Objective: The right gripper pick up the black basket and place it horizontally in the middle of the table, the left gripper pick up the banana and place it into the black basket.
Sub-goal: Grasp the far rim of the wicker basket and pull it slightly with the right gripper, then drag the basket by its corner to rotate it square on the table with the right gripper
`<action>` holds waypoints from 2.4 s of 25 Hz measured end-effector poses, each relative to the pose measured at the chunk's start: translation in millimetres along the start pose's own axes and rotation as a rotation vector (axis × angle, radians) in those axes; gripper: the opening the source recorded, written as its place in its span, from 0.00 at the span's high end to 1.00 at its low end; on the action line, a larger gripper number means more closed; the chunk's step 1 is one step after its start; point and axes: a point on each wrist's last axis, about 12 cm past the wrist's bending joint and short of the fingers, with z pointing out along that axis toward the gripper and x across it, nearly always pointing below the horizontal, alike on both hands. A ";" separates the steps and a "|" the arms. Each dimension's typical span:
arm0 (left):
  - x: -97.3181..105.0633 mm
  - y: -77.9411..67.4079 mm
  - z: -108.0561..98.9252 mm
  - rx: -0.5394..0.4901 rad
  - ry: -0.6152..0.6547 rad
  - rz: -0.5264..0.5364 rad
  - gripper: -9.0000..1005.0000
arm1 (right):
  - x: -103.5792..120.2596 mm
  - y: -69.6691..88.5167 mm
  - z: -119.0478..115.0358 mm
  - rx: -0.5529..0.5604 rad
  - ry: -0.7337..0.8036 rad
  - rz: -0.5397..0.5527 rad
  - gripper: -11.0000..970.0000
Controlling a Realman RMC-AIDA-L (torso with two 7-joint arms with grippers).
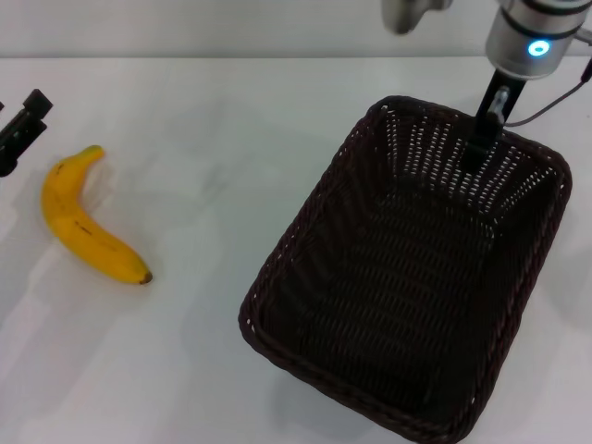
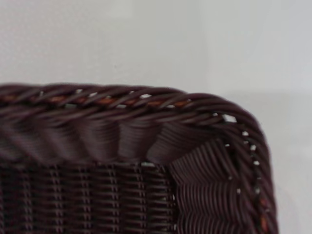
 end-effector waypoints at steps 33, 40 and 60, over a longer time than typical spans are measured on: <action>-26.8 5.4 26.5 0.069 -0.009 0.195 0.13 | 111.6 -54.8 -20.8 -0.418 -0.189 0.844 0.79; -29.0 4.0 31.4 0.080 -0.014 0.197 0.13 | 109.9 -44.5 -13.1 -0.423 -0.158 0.825 0.80; -24.5 0.6 31.2 0.079 -0.016 0.180 0.13 | 113.9 -17.9 5.6 -0.248 -0.108 0.679 0.82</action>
